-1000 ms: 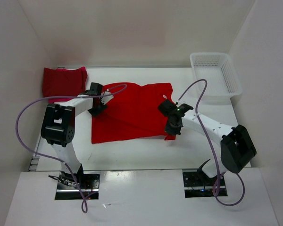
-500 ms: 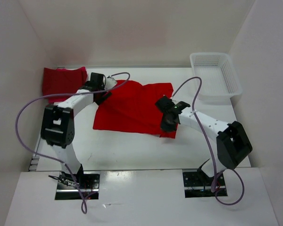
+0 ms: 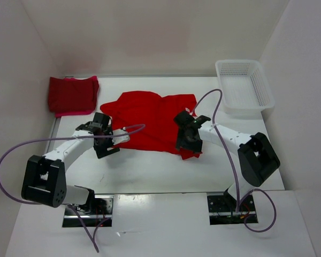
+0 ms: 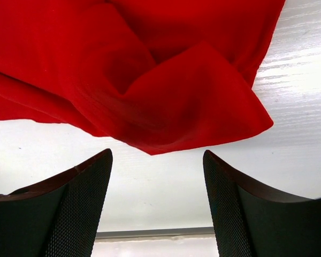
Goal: Fold and stack the t-shirts
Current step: Flatten out the tshirt
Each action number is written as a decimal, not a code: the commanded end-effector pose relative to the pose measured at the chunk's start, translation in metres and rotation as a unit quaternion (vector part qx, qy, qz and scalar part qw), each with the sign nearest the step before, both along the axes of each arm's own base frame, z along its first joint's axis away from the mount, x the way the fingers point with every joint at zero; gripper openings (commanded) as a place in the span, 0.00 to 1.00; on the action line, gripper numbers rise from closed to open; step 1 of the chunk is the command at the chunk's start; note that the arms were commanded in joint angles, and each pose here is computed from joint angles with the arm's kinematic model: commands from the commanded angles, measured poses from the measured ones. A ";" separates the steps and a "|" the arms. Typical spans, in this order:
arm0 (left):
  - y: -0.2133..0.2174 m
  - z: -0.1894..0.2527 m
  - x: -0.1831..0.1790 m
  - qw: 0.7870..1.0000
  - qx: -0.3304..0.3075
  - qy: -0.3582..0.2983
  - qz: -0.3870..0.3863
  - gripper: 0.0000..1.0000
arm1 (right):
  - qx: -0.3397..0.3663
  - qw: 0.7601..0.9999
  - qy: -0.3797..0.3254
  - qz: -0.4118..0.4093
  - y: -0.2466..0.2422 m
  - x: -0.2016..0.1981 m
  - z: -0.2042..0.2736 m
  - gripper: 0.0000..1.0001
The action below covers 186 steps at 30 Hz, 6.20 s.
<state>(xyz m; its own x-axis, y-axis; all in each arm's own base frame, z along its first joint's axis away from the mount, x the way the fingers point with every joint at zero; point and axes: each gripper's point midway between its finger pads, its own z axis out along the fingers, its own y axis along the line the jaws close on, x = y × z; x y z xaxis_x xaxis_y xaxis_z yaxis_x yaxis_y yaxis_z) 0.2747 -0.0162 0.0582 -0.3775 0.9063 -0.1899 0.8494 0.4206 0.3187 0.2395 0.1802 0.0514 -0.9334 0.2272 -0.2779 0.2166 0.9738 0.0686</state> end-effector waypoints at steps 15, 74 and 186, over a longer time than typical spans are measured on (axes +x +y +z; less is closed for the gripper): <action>-0.015 -0.047 0.029 1.000 -0.017 0.012 0.000 0.72 | -0.024 1.000 0.002 -0.019 -0.021 -0.013 0.006 0.74; -0.014 -0.008 0.013 0.994 -0.053 -0.012 0.098 0.00 | 0.113 0.972 -0.068 -0.193 -0.015 0.020 0.004 0.00; -0.014 0.479 0.158 0.794 -0.220 -0.545 0.156 0.00 | 0.010 0.810 -0.538 -0.232 -0.135 0.148 0.480 0.00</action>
<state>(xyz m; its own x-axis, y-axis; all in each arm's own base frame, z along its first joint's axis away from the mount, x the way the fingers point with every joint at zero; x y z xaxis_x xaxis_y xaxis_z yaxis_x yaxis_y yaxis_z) 0.4513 -0.0344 0.5274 0.0279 0.5781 -0.8155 0.0175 0.8154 0.5786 0.4560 0.0906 0.5050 -0.0376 0.5648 -0.8244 0.2504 0.8039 0.5394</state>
